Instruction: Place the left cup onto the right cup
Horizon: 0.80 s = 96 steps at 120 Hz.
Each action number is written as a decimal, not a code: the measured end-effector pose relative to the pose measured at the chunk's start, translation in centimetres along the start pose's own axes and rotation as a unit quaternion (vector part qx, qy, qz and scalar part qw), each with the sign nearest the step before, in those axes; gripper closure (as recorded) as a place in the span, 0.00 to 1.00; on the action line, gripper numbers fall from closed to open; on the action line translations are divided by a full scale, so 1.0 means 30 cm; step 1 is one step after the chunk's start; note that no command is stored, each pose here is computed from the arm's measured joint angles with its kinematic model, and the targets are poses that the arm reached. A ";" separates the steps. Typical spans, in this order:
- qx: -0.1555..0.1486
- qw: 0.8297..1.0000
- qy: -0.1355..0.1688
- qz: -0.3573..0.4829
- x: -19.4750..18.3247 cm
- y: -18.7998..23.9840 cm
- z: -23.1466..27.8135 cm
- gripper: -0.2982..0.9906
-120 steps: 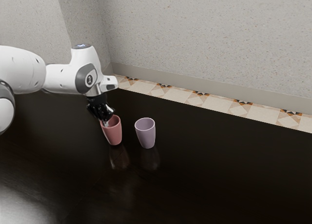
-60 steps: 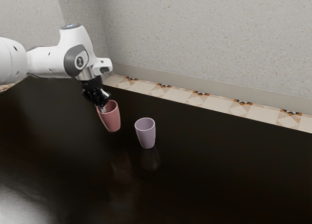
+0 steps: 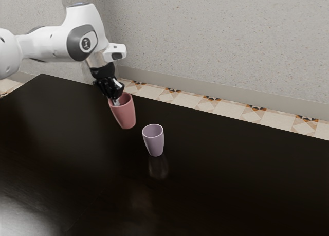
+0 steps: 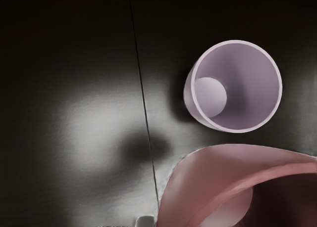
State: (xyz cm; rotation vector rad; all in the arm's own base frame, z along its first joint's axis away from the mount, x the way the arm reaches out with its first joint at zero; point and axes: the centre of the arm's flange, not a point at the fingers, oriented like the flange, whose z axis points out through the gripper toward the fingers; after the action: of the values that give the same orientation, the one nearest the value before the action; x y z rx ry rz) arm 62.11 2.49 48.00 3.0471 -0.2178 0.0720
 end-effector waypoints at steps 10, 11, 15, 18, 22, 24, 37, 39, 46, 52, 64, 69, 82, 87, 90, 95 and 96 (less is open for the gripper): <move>0.000 1.000 0.000 0.006 0.012 0.020 -0.024 0.84; 0.000 1.000 0.000 0.007 0.014 0.023 -0.028 0.84; 0.000 1.000 0.000 0.011 0.021 0.035 -0.041 0.84; 0.000 1.000 0.000 0.014 0.025 0.046 -0.050 0.84; -0.001 1.000 0.000 0.018 0.029 0.061 -0.059 0.84; -0.001 1.000 0.000 0.019 0.031 0.066 -0.064 0.84; -0.001 1.000 0.002 0.024 0.040 0.079 -0.093 0.84; 0.000 1.000 0.002 0.024 0.042 0.081 -0.097 0.84; 0.000 1.000 0.004 0.029 0.057 0.097 -0.105 0.84; 0.000 0.999 0.005 0.033 0.071 0.112 -0.109 0.84; 0.000 0.999 0.006 0.042 0.101 0.143 -0.105 0.84; 0.000 0.999 0.006 0.044 0.114 0.147 -0.100 0.84; 0.002 0.999 0.005 0.044 0.144 0.148 -0.083 0.84; 0.002 0.999 0.005 0.045 0.154 0.148 -0.076 0.84; 0.002 0.999 0.005 0.045 0.161 0.148 -0.071 0.84; 0.002 0.999 0.003 0.045 0.168 0.148 -0.062 0.84; 0.002 0.999 0.003 0.045 0.169 0.148 -0.061 0.84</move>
State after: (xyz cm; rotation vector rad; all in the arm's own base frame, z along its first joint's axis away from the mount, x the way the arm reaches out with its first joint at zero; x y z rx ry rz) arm 66.40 -2.45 50.44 3.0400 -0.3542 0.0884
